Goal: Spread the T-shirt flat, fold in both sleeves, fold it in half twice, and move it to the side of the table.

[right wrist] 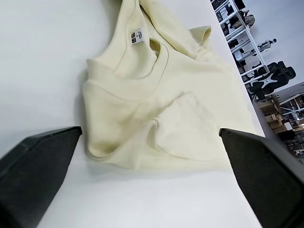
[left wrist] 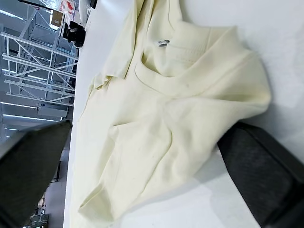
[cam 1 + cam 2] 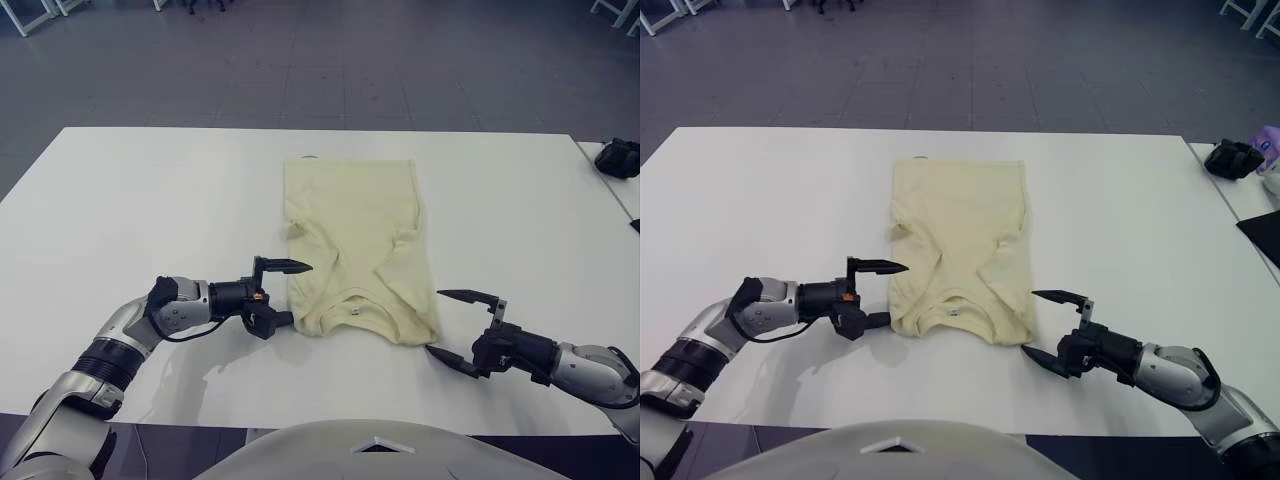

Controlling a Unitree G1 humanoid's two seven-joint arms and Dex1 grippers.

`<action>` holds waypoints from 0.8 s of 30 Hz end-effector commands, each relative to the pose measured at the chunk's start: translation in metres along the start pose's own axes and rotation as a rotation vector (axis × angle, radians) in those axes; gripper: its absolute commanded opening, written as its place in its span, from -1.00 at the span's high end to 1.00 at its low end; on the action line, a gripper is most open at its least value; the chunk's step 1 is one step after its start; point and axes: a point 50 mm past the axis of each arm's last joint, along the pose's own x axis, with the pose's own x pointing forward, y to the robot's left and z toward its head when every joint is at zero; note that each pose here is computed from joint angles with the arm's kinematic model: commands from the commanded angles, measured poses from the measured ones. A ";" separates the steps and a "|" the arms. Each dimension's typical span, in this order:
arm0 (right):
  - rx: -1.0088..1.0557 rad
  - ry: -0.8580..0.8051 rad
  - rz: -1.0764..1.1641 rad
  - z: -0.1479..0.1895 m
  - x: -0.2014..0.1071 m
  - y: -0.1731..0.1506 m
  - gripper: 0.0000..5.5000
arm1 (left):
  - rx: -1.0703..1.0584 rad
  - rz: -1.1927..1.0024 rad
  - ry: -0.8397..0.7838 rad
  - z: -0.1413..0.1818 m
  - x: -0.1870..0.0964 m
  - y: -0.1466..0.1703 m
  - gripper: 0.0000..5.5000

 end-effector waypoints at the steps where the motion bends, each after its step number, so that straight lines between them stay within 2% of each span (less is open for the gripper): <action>1: 0.253 0.214 0.245 -0.016 -0.004 0.036 -0.84 | -0.073 -0.134 0.078 -0.009 0.003 -0.027 -0.96; 7: 0.403 0.231 0.295 -0.005 -0.002 0.045 -0.50 | -0.085 -0.117 0.075 -0.009 0.006 -0.028 -0.96; 13: 0.433 0.304 0.227 -0.010 -0.002 0.042 -0.10 | -0.091 -0.120 0.063 -0.006 0.007 -0.030 -0.96; 16: 0.434 0.334 0.176 -0.014 -0.001 0.037 0.05 | -0.093 -0.125 0.060 -0.005 0.006 -0.031 -0.80; 19: 0.430 0.353 0.139 -0.016 -0.001 0.033 0.21 | -0.094 -0.128 0.060 -0.005 0.006 -0.031 -0.83; 20: 0.428 0.359 0.125 -0.016 -0.001 0.032 0.26 | -0.095 -0.128 0.061 -0.005 0.005 -0.031 -0.76; 24: 0.413 0.381 0.118 -0.017 -0.002 0.030 0.50 | -0.103 -0.122 0.063 -0.004 0.006 -0.032 -0.90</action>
